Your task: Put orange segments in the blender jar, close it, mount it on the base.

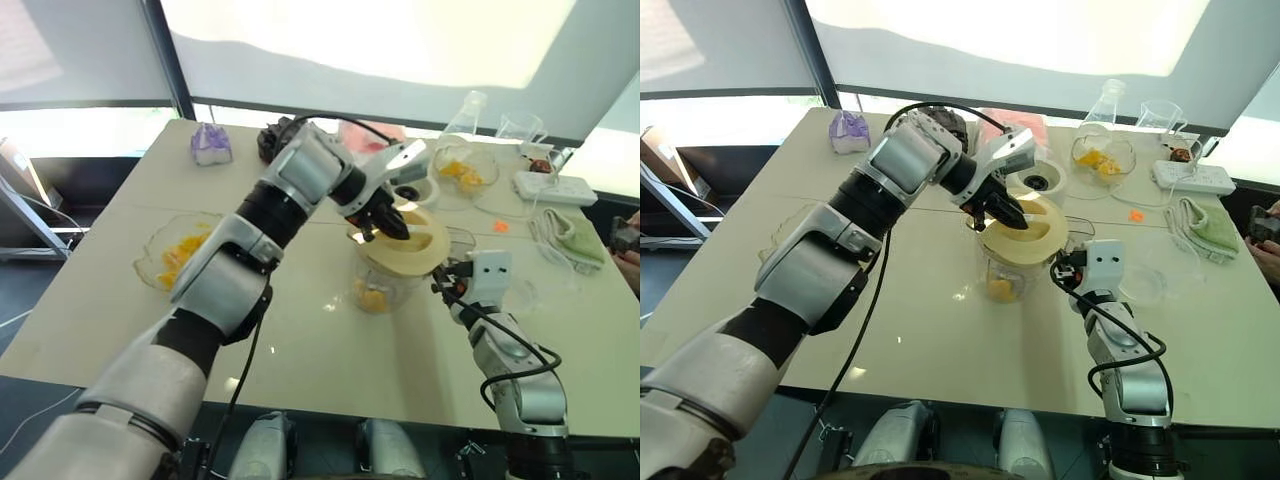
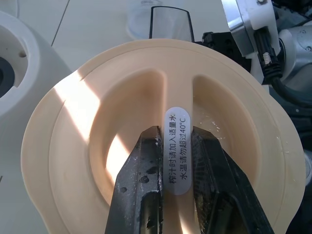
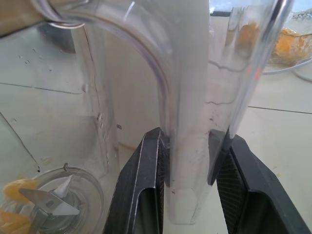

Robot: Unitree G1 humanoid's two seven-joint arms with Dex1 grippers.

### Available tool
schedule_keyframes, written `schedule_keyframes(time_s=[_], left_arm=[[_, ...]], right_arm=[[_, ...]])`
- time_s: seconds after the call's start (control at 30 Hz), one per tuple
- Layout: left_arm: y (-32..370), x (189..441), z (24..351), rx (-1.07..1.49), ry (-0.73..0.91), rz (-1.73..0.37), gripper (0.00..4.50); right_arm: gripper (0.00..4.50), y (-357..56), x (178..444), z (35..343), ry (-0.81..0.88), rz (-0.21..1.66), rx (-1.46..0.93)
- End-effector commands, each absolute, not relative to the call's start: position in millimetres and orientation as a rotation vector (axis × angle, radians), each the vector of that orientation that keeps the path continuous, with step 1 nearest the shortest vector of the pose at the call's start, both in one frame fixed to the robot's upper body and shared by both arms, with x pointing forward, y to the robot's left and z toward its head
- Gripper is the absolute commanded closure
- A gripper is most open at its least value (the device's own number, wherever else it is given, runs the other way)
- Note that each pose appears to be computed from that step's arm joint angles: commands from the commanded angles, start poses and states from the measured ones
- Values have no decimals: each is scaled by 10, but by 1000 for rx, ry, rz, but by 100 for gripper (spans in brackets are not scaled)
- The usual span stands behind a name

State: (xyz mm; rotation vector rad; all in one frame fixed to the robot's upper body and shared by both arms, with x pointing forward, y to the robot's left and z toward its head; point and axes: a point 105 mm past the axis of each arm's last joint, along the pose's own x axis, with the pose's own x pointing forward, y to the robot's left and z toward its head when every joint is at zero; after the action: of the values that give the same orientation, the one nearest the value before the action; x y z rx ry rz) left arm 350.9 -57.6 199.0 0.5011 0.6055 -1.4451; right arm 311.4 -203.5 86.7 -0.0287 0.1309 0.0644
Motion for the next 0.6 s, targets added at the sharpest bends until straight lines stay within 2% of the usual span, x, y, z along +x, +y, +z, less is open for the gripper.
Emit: schedule_keyframes(time_s=[0.03, 0.17, 0.43, 0.5, 0.53, 0.6], left_arm=[[-466, 3495, 1330, 438, 849, -1310, 426], [-461, 3498, 1321, 440, 844, -1306, 426], [-435, 3532, 1363, 586, 720, -1378, 426], [-434, 3534, 1371, 622, 692, -1396, 317], [-435, 3536, 1375, 632, 680, -1400, 281], [-446, 3529, 1414, 659, 629, -1429, 178]], right_arm=[[360, -1742, 3120, 1173, 16, 178, -37], [360, -1743, 3116, 1178, 20, 185, -43], [360, -1761, 3110, 1158, 28, 189, -52], [360, -1765, 3112, 1151, 30, 190, -56], [360, -1766, 3112, 1147, 31, 190, -57], [360, -1763, 3108, 1140, 33, 192, -58]])
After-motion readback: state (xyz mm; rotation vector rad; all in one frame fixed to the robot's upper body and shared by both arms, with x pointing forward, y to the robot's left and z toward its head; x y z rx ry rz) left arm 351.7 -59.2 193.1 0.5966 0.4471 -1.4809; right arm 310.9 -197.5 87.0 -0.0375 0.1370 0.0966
